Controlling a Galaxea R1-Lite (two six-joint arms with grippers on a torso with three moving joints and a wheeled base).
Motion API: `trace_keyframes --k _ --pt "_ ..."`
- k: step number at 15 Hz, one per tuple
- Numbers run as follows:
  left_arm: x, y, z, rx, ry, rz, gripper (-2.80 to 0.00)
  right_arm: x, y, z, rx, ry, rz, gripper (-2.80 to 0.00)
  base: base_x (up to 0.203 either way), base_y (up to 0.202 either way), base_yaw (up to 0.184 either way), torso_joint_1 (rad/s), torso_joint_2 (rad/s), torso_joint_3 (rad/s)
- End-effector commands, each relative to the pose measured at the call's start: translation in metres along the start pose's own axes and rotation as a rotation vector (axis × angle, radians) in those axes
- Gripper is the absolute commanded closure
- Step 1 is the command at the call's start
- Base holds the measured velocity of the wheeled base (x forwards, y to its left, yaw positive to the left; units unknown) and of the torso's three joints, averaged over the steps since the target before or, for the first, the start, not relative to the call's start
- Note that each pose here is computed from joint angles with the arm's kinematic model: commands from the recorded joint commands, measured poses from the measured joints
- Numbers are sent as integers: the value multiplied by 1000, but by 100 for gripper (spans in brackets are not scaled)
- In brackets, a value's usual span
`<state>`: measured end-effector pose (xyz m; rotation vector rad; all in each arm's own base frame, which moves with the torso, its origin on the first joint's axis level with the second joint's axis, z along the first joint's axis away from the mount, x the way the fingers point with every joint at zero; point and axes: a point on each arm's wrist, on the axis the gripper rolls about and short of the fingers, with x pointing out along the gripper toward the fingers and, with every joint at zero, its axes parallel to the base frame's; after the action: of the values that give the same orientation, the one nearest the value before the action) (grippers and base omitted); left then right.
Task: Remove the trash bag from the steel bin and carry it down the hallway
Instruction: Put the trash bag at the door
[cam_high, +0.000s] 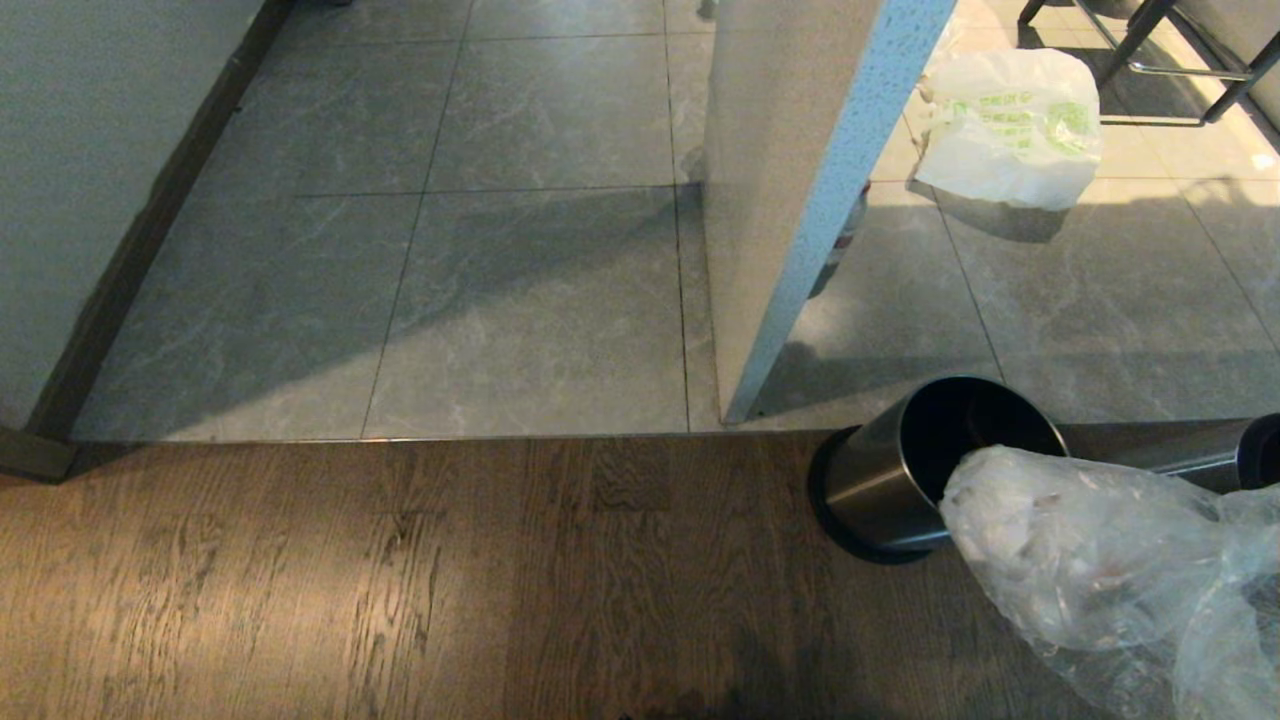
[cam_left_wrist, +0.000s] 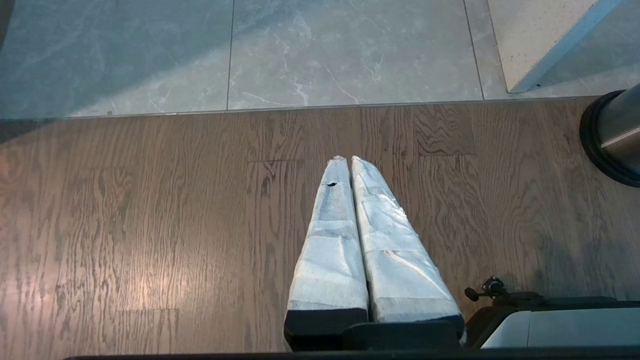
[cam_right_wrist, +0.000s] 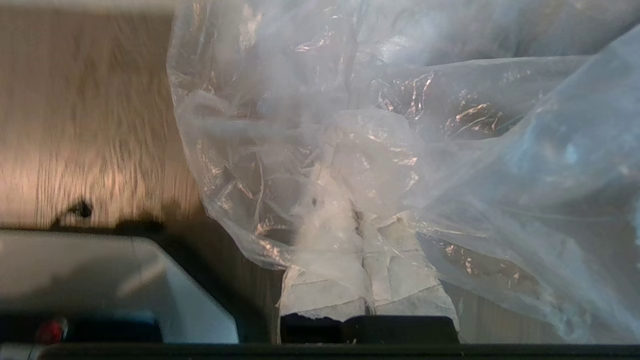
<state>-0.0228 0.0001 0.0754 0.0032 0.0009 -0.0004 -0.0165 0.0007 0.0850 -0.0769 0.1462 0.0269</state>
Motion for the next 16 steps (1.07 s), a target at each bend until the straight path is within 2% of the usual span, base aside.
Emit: trace_keyframes --k 1,2,7,9,16 --pt "0 0 0 0 1 0 0 -7 1 -8 -4 -108 -9 0 0 0 0 0 0 0" --pt "0 0 0 0 1 0 0 -5 1 -11 -2 -139 -16 0 0 0 0 0 0 0" --pt "0 0 0 0 1 0 0 -5 1 -11 20 -139 -17 0 0 0 0 0 0 0" --pt "0 0 0 0 1 0 0 -5 0 -11 53 -143 -19 0 0 0 0 0 0 0" --pt "0 0 0 0 -1 0 0 -5 0 -11 61 -142 -20 0 0 0 0 0 0 0"
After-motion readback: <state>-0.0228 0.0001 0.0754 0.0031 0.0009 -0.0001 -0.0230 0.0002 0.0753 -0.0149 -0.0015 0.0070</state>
